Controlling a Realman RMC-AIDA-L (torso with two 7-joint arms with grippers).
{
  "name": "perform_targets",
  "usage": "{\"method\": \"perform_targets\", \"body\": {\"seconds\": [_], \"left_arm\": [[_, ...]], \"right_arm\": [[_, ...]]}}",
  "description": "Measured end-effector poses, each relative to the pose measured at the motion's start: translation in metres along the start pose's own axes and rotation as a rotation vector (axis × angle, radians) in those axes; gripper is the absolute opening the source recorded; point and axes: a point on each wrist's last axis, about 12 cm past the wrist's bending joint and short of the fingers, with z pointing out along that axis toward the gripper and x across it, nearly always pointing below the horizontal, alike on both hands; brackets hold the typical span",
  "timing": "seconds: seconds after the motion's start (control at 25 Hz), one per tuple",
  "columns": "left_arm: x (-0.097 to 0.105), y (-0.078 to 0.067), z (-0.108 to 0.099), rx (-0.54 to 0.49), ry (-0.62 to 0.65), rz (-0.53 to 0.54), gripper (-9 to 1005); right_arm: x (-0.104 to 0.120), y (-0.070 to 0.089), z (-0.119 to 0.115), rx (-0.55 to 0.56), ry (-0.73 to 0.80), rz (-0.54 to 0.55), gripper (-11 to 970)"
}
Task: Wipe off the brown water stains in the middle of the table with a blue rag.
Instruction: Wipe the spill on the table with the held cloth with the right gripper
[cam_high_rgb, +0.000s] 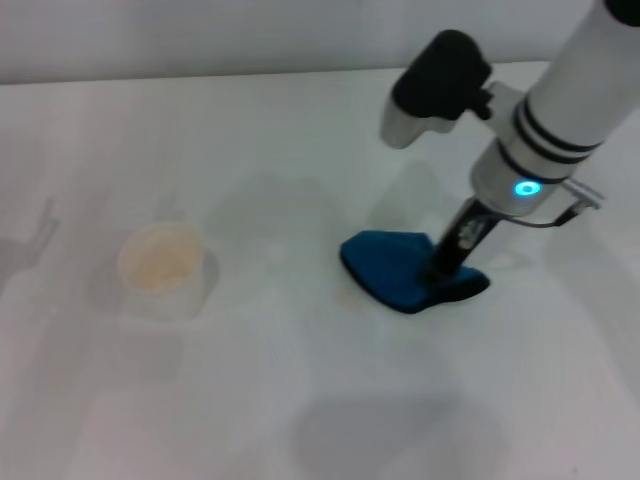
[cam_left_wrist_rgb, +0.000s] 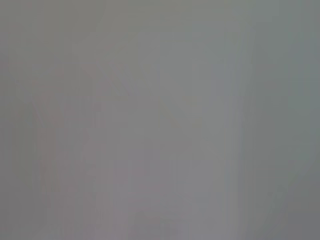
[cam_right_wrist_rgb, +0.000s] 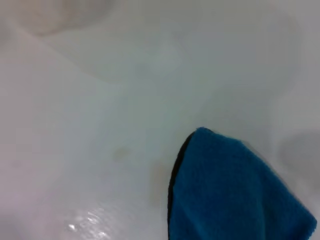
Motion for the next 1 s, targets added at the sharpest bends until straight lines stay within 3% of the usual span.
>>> {"method": "perform_targets", "body": {"seconds": [0.44,0.76,1.0], "left_arm": [[0.001,0.0,-0.002,-0.003,0.004,-0.001,879],[0.001,0.0,-0.002,-0.001,0.005,-0.001,880],[0.002,0.0,-0.003,0.0,0.007,-0.002,879]], "right_arm": [[-0.024,0.05,0.015,-0.077,0.064,-0.17,139],[-0.004,0.084,0.025,-0.134,0.245,-0.379,140],[-0.003,0.093,0.029,-0.19,0.217,-0.401,141]]}}
